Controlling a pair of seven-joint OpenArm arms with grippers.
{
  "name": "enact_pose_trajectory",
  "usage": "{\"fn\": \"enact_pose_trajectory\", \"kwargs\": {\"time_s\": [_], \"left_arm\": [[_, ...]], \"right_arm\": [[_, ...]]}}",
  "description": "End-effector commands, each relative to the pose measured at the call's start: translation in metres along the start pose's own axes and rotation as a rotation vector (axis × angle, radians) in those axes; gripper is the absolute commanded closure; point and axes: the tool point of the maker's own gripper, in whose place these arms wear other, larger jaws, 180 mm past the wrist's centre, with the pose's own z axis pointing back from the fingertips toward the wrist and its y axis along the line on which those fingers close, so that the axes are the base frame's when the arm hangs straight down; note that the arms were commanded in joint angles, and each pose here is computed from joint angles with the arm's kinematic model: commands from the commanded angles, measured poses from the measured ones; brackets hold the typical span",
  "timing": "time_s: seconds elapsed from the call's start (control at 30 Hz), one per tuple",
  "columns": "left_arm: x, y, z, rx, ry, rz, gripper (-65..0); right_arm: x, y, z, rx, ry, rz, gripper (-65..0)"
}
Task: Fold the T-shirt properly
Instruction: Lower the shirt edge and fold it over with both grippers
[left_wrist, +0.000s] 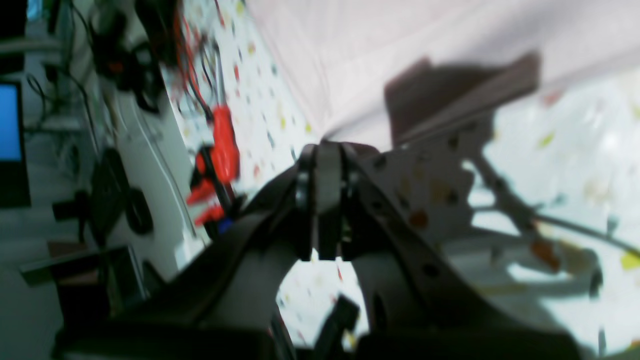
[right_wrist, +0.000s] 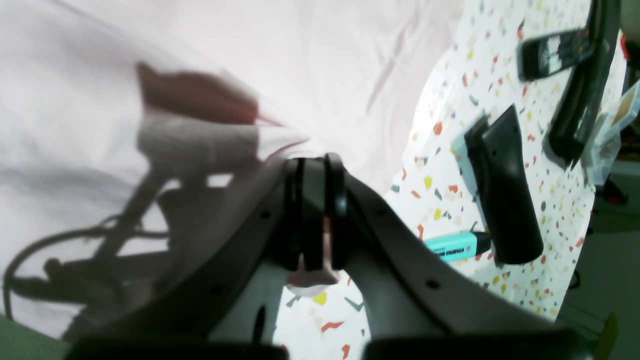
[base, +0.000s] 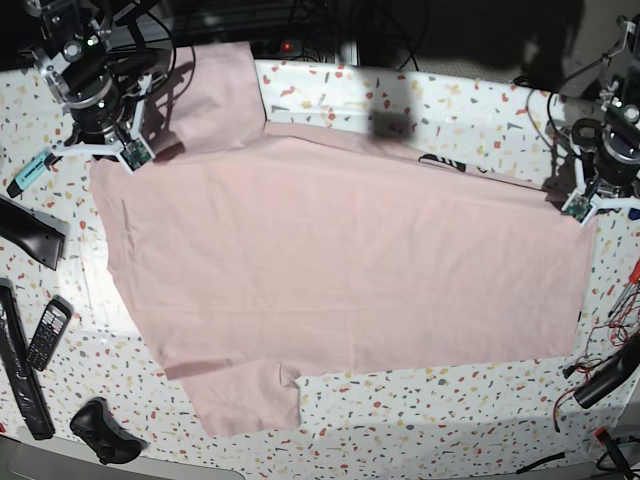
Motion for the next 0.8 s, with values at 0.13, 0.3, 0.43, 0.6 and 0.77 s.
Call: {"fn": "enact_pose_trajectory", "kwargs": {"time_s": [0.13, 0.3, 0.43, 0.6, 0.77], "left_arm": [[-0.022, 0.014, 0.007, 0.036, 0.097, -0.045, 0.0], [-0.051, -0.006, 0.031, -0.038, 0.152, -0.169, 0.0], [-0.062, -0.029, 0.053, -0.114, 0.152, -0.24, 0.0], [-0.072, -0.039, 0.07, -0.14, 0.192, -0.297, 0.0], [-0.089, -0.039, 0.084, -0.152, 0.256, -0.383, 0.0]], "right_arm": [[0.007, -0.009, 0.002, -0.029, -0.023, 0.012, 0.0], [0.005, -0.01, 0.002, -0.03, -0.016, 0.012, 0.0], [0.006, -0.01, 0.002, -0.03, -0.017, 0.012, 0.0], [0.005, -0.01, 0.002, -0.029, -0.015, 0.012, 0.0], [0.005, -0.01, 0.002, -0.03, -0.015, 0.013, 0.0]]}}
